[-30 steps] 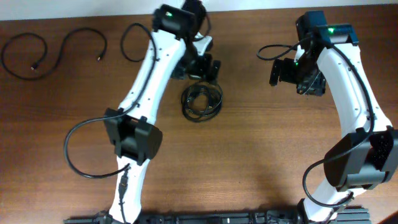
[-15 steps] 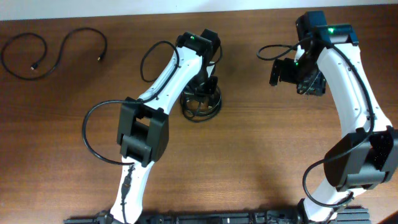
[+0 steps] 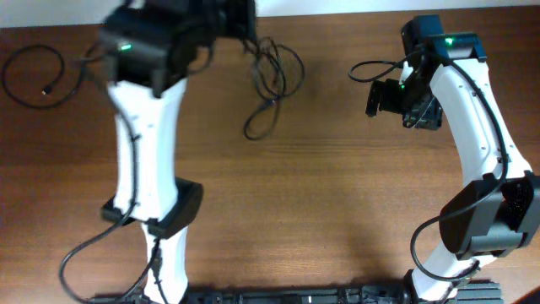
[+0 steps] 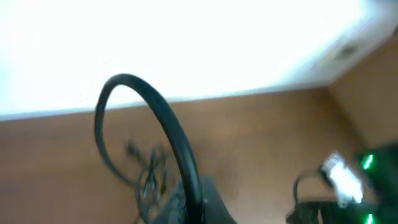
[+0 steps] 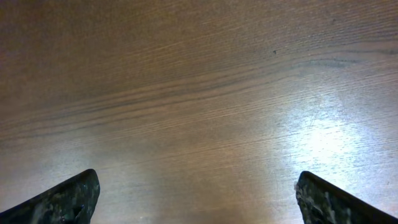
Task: Untangle cables
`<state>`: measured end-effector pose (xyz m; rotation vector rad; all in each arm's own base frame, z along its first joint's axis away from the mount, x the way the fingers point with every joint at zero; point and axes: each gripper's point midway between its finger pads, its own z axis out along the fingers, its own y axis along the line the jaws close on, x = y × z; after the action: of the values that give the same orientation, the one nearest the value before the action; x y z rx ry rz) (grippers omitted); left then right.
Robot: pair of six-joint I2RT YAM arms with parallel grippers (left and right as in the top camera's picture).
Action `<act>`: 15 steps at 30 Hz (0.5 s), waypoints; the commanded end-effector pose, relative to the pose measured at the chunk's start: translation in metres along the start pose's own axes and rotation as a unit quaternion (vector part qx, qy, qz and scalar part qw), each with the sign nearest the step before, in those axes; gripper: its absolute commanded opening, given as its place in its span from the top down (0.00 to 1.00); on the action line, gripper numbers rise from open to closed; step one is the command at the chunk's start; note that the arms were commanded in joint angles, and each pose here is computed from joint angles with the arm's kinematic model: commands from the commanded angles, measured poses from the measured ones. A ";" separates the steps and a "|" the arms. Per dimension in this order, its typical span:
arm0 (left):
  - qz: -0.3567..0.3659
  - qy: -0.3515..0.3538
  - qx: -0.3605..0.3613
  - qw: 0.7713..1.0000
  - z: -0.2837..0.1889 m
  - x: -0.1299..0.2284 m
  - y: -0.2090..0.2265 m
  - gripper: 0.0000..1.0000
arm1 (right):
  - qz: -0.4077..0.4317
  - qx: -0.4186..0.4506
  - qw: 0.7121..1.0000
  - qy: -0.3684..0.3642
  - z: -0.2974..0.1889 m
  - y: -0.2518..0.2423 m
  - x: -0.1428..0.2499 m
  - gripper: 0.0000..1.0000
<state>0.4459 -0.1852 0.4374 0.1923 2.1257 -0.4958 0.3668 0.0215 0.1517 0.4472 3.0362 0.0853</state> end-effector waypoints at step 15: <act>-0.057 -0.046 0.396 0.915 -0.126 -0.055 -0.117 1.00 | -0.002 0.005 1.000 -0.005 -0.003 -0.002 0.000 0.01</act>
<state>0.3893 -0.2297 0.5340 0.3205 1.8737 -1.1042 0.3661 0.0214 0.1515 0.4470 3.0388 0.0846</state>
